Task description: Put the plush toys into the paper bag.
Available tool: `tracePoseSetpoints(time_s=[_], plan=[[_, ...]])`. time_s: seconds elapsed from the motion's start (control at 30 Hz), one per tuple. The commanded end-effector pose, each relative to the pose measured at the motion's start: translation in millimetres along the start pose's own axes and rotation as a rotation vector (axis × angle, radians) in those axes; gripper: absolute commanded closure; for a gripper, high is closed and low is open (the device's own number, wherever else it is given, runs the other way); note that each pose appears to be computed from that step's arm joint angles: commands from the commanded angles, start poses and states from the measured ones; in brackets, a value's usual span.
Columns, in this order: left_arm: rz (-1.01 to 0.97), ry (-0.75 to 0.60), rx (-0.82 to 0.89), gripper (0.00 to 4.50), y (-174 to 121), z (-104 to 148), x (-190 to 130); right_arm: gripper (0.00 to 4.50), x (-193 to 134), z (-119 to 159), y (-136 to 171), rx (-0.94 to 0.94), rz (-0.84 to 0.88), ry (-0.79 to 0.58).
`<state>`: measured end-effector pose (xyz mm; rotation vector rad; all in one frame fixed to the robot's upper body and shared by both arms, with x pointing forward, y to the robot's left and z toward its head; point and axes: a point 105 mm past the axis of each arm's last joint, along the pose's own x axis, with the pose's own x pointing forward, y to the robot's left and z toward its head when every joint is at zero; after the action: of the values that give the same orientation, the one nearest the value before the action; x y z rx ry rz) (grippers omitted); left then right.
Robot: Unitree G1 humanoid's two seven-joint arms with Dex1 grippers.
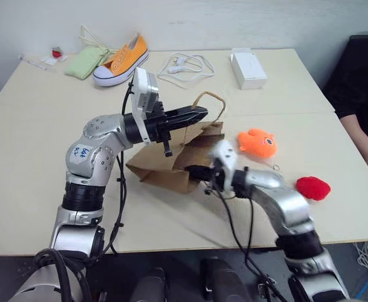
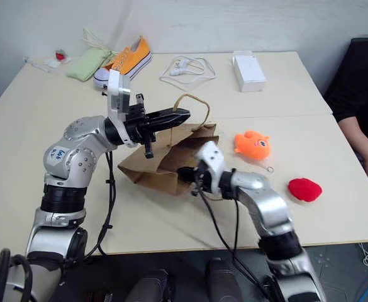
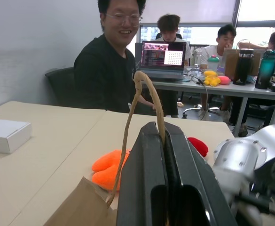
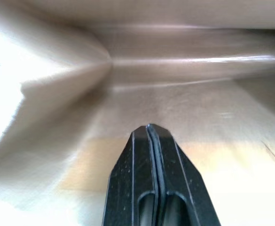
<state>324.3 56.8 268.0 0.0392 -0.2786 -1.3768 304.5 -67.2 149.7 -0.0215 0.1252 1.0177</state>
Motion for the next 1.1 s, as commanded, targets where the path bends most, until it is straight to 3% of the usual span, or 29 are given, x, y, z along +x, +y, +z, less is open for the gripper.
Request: tracePoseSetpoints(time_s=[0.03,0.13,0.2,0.27,0.57,0.6,0.77,0.87,0.97,1.03,1.1], plan=[[-0.030,-0.016,0.052,4.50,-5.7,13.5,0.9,4.48,-40.3,30.5,1.6,0.016,-0.098,-0.091],[-0.032,-0.012,0.056,4.50,-6.1,14.7,-0.7,4.48,-85.6,35.0,-29.2,0.037,-0.348,-0.086],[-0.029,-0.003,0.057,4.50,-6.1,13.7,-1.2,3.93,-122.2,38.1,-69.3,0.072,-0.613,-0.104],[-0.027,0.002,0.055,4.50,-6.1,12.8,-1.3,3.24,-142.8,40.0,-90.7,0.111,-0.749,-0.133],[-0.025,0.003,0.063,4.50,-4.3,15.8,0.3,0.10,-123.6,8.7,-137.3,0.228,-0.871,-0.062],[-0.025,0.003,0.066,4.50,-4.2,16.6,0.5,0.02,-118.5,5.2,-140.9,0.263,-0.873,-0.068],[-0.022,0.010,0.083,4.50,-4.6,17.8,-1.5,0.02,-82.2,-2.2,-134.3,0.382,-0.776,-0.087],[-0.017,0.012,0.087,4.50,-4.0,17.5,-2.9,0.02,-75.9,-11.8,-136.4,0.393,-0.803,-0.058],[-0.009,0.011,0.087,4.50,-3.2,17.5,-3.6,0.62,-74.7,6.4,-140.4,0.365,-0.807,-0.186],[-0.002,0.010,0.083,4.50,-2.0,17.1,-4.5,1.31,-73.4,22.4,-137.3,0.347,-0.773,-0.267],[0.008,0.013,0.078,4.50,1.1,16.9,-5.2,2.06,-74.6,29.0,-135.9,0.285,-0.764,-0.265]])
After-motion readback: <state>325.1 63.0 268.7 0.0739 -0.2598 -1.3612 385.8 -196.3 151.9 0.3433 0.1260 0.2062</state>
